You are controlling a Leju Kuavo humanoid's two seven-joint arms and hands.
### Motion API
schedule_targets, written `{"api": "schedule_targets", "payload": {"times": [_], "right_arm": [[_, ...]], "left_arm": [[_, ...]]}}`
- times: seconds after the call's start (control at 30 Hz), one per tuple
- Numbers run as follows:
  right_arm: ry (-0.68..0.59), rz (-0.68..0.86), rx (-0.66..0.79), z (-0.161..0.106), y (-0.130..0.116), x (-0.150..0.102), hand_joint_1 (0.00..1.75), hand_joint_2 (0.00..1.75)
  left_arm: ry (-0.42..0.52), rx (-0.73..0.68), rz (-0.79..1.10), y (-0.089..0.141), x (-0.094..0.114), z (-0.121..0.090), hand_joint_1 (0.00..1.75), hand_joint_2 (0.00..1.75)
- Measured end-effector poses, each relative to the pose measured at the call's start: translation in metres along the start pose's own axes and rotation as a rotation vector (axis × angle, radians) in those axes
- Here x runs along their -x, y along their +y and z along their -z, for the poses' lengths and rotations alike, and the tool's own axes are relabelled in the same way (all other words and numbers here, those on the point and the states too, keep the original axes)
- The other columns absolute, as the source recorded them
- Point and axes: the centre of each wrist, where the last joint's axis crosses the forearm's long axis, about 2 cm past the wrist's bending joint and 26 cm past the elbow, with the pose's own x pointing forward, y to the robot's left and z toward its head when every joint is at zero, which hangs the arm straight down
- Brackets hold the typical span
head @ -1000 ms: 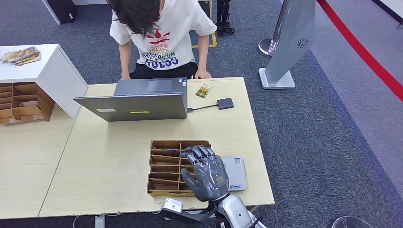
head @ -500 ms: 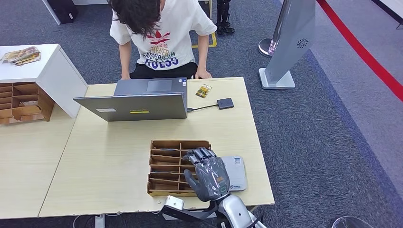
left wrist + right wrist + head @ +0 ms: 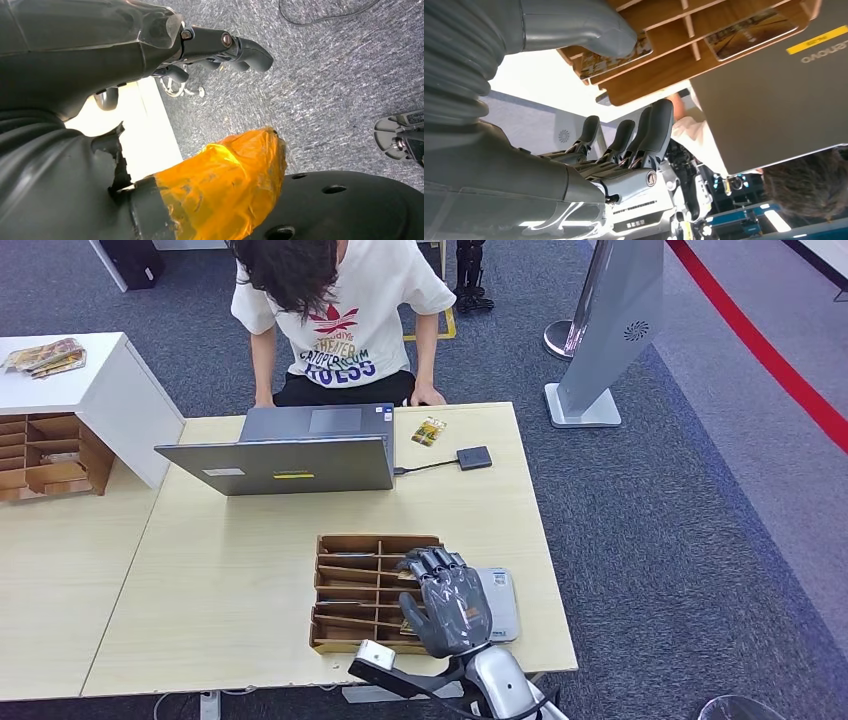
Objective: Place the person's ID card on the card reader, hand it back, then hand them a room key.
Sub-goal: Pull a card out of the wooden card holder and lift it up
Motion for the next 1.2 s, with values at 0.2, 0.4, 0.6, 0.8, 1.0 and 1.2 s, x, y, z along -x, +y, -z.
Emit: {"api": "schedule_targets", "payload": {"times": [0.2, 0.4, 0.6, 0.8, 1.0, 1.2], "right_arm": [[0.034, -0.026, 0.008, 0.001, -0.002, 0.006, 0.83, 1.75], [0.064, -0.048, 0.013, 0.001, -0.003, 0.012, 0.86, 1.75], [0.079, -0.052, 0.012, 0.002, -0.004, 0.016, 0.83, 1.75], [0.084, -0.050, 0.009, 0.001, -0.004, 0.016, 0.84, 1.75], [0.086, -0.049, 0.008, 0.001, -0.003, 0.015, 0.86, 1.75], [0.088, -0.043, 0.008, 0.002, -0.004, 0.014, 0.86, 1.75]], "left_arm": [[-0.001, 0.000, 0.002, 0.000, 0.000, 0.000, 0.00, 0.00], [-0.002, 0.000, 0.003, 0.000, 0.000, 0.000, 0.00, 0.00], [-0.003, 0.000, 0.007, 0.000, 0.000, 0.000, 0.00, 0.00], [-0.003, 0.000, 0.008, 0.000, 0.000, 0.000, 0.00, 0.00], [-0.003, 0.000, 0.007, 0.000, 0.000, 0.000, 0.00, 0.00], [-0.007, 0.000, 0.006, 0.000, 0.000, 0.000, 0.00, 0.00]]}}
